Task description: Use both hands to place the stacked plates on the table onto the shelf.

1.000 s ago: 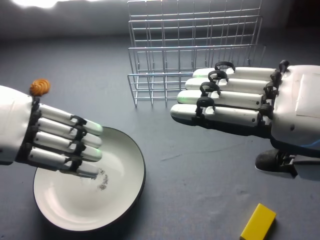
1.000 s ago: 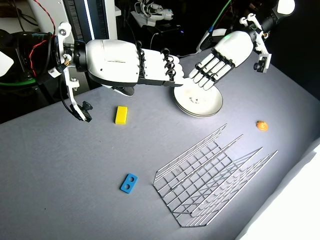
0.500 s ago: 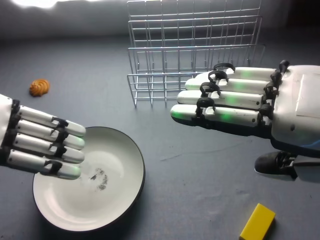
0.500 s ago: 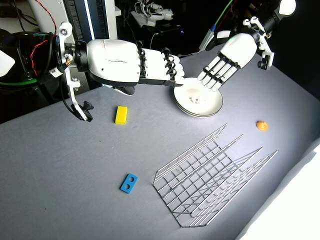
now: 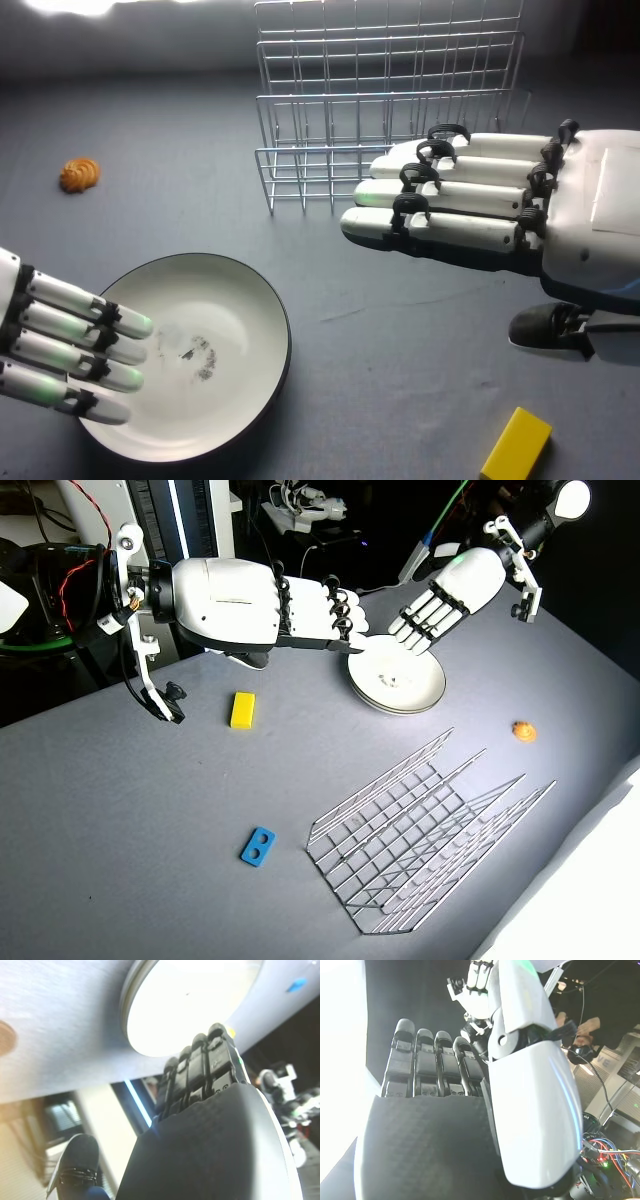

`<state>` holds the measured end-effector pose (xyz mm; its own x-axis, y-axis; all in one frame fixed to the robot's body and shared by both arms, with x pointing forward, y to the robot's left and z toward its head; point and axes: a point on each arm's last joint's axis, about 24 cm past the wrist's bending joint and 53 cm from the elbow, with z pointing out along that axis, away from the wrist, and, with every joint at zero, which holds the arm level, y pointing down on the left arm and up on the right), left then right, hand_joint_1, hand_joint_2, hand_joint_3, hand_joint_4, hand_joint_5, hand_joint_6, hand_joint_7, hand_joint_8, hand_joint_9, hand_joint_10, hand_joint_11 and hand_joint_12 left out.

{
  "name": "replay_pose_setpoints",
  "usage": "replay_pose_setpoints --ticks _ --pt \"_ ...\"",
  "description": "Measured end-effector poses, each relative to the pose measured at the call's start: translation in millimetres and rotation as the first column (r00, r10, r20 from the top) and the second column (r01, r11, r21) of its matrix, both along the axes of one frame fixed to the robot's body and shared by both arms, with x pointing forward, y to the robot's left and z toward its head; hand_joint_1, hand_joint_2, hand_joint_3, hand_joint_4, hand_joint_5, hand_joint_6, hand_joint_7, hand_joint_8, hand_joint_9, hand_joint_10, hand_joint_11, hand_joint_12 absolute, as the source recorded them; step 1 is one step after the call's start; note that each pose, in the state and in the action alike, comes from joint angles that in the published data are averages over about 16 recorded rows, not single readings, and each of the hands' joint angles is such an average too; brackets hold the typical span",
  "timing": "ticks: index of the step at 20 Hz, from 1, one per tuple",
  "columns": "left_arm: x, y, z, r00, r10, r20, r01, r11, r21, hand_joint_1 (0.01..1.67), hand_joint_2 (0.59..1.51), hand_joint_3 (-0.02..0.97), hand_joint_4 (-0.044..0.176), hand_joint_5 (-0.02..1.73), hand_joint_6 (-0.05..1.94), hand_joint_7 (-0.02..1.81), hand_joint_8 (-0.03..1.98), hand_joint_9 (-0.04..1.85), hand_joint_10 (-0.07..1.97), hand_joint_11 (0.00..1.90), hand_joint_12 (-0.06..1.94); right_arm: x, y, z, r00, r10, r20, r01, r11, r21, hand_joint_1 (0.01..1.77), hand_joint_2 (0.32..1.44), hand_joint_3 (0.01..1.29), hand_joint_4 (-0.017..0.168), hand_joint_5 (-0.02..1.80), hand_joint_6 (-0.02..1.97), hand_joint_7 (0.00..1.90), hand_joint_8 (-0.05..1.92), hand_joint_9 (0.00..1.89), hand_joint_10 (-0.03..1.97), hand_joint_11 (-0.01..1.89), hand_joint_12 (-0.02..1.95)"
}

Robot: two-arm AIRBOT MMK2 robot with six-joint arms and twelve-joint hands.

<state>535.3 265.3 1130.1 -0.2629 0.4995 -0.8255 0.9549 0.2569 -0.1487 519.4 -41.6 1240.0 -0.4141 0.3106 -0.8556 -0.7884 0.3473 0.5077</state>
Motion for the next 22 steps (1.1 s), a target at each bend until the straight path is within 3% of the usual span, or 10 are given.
replay_pose_setpoints --ticks 7,13,22 --pt "13.9 0.6 -13.1 0.9978 0.054 0.038 -0.056 0.9979 0.033 0.02 0.658 0.91 0.003 0.02 -0.01 0.02 -0.01 0.02 0.01 0.02 -0.01 -0.6 0.2 0.0 1.0 0.002 0.002 -0.002 1.0 0.0 1.37 1.01 0.02 -0.002 0.02 0.02 0.02 0.01 0.02 0.0 0.02 0.07" --pt "32.0 7.2 -14.9 0.9884 0.14 0.058 -0.143 0.9891 0.036 0.02 0.691 0.862 0.003 0.02 -0.01 0.02 -0.01 0.02 0.01 0.02 -0.01 -1.2 0.5 -2.2 1.0 0.004 0.002 -0.004 1.0 -0.009 1.37 1.0 0.02 -0.002 0.02 0.02 0.02 0.01 0.01 0.0 0.02 0.06" --pt "46.9 23.2 -11.5 0.9737 0.22 0.061 -0.222 0.9743 0.038 0.02 0.809 0.652 0.003 0.02 -0.01 0.02 -0.01 0.02 0.01 0.02 -0.02 -5.6 5.1 -9.2 1.0 0.024 0.006 -0.024 0.999 -0.033 1.37 1.0 0.02 -0.001 0.02 0.02 0.02 0.01 0.01 0.0 0.02 0.07"
